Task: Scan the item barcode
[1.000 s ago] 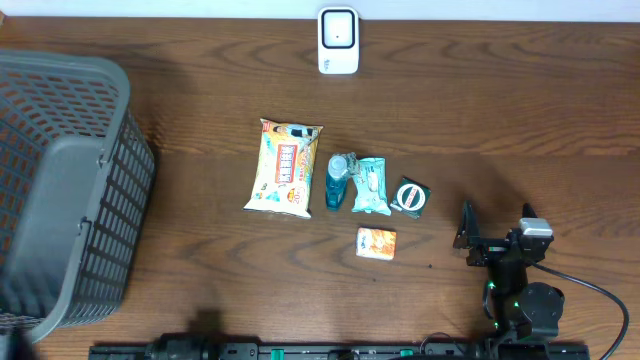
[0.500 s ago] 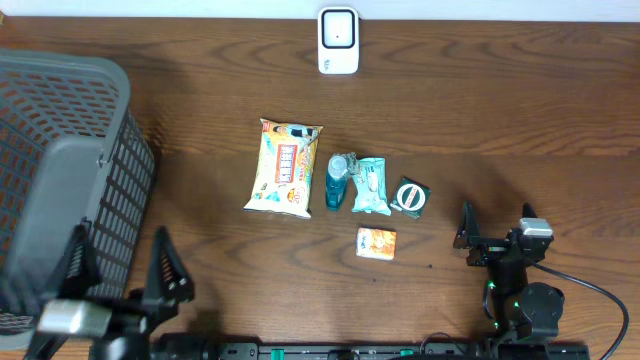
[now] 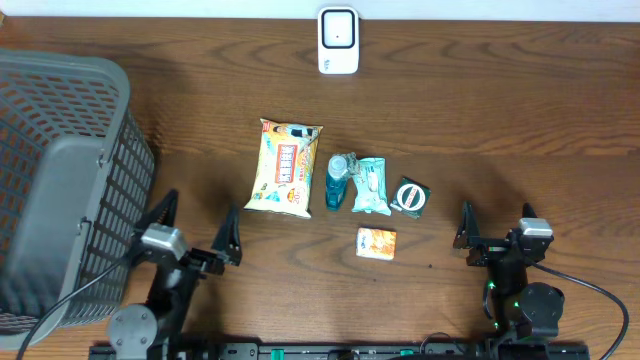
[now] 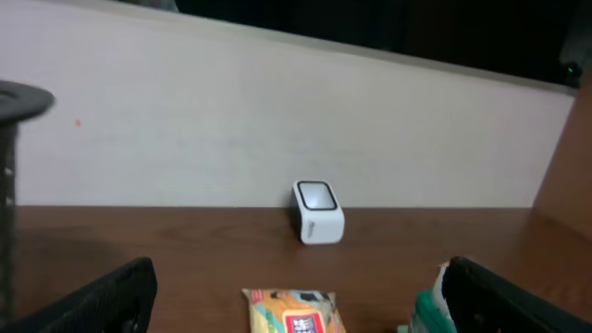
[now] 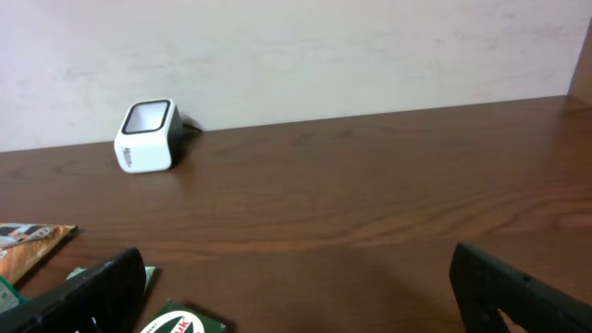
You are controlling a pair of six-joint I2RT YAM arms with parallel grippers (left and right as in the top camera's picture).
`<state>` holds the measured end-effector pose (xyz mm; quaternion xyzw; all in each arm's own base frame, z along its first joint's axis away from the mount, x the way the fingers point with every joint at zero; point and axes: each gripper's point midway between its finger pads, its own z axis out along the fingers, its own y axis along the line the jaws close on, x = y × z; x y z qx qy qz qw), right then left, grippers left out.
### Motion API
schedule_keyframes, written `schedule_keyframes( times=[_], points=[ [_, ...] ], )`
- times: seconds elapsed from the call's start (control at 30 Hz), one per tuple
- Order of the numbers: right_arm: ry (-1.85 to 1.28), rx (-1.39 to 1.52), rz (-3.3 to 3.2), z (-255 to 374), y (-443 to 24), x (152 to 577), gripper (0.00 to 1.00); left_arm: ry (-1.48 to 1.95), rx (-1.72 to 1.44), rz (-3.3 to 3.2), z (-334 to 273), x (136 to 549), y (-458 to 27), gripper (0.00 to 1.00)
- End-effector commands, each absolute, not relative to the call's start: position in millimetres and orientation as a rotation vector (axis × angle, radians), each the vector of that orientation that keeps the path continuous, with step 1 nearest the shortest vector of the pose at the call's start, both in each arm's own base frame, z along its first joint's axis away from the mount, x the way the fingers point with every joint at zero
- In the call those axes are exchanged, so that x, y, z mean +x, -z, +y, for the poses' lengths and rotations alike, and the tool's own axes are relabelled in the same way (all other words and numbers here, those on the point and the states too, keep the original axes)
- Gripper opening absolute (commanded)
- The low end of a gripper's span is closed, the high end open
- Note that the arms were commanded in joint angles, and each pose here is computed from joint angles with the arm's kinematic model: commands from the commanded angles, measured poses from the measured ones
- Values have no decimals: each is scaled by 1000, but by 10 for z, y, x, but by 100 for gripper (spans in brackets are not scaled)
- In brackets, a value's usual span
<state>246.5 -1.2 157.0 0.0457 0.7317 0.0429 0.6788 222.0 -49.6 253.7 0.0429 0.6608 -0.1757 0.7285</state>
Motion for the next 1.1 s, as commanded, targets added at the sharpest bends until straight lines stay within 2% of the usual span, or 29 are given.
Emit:
schedule_keyframes(
  times=[0.0, 0.23, 0.43, 0.63, 0.8, 1.07],
  points=[
    [-104, 86, 1645, 29, -1564, 2462, 99, 393, 146, 1430, -553, 2237, -2477, 98],
    [-212, 189, 1639, 43, -1565, 2462, 99, 400, 84, 1533, -500, 2377, -1939, 98],
    [-347, 301, 1630, 79, -1566, 2461, 99, 372, -161, 1598, -220, 2460, -1692, 98],
    [-504, 322, 1628, 232, -1591, 2449, 99, 372, -180, 1694, -225, 2442, -1454, 98],
    [-738, 216, 1654, 593, -1634, 2362, 99, 369, -190, 1728, -221, 2435, -1372, 98],
    [-887, 63, 1681, 886, -1654, 2222, 99, 369, -190, 1728, -221, 2435, -1372, 98]
  ],
)
